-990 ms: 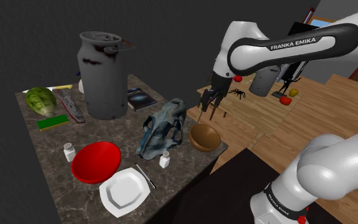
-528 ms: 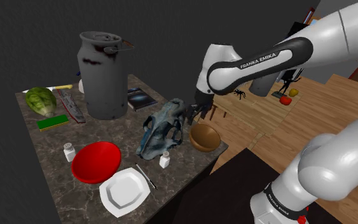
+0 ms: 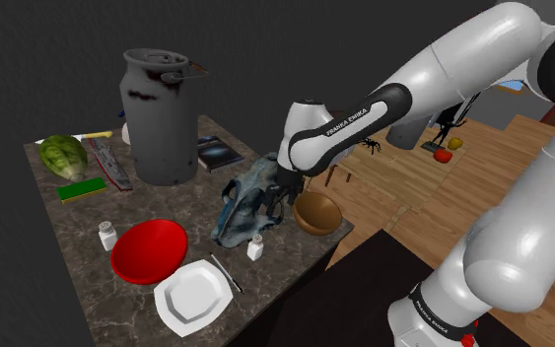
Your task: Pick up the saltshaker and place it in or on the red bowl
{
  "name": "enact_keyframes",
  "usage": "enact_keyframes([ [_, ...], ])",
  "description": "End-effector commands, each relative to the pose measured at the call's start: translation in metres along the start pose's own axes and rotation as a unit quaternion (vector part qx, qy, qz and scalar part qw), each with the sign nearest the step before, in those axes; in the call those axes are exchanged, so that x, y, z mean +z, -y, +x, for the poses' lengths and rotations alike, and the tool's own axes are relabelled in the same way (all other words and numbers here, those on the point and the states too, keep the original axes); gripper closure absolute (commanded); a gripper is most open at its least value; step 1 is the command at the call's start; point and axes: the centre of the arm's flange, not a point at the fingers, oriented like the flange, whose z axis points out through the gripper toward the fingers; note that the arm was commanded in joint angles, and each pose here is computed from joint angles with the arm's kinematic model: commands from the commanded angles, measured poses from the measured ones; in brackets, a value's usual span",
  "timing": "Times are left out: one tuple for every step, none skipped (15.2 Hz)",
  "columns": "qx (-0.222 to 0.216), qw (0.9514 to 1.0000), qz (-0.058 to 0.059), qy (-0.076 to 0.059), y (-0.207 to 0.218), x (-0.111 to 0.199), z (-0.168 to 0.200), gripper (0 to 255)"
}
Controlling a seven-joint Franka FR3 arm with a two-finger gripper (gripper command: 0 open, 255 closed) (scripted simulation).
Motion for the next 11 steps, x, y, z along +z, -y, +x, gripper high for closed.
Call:
enact_keyframes([
  [-0.001, 1.0, 0.005, 0.004, 0.007, 0.025, 0.011, 0],
  [-0.002, 1.0, 0.007, 0.007, 0.012, 0.036, 0.016, 0],
  [-0.003, 0.9999, 0.009, 0.009, 0.017, 0.048, 0.02, 0],
  [-0.004, 0.9999, 0.011, 0.011, 0.022, 0.059, 0.024, 0],
  [-0.005, 0.9998, 0.014, 0.014, 0.027, 0.071, 0.029, 0],
  [-0.005, 0.9997, 0.016, 0.016, 0.032, 0.082, 0.033, 0],
  [-0.006, 0.9996, 0.018, 0.018, 0.037, 0.094, 0.037, 0],
  [-0.007, 0.9996, 0.02, 0.021, 0.042, 0.105, 0.041, 0],
  [-0.007, 0.9995, 0.021, 0.021, 0.043, 0.108, 0.042, 0],
  [-0.007, 0.9995, 0.021, 0.021, 0.043, 0.113, 0.042, 0],
  [-0.007, 0.9995, 0.021, 0.021, 0.043, 0.118, 0.042, 0],
])
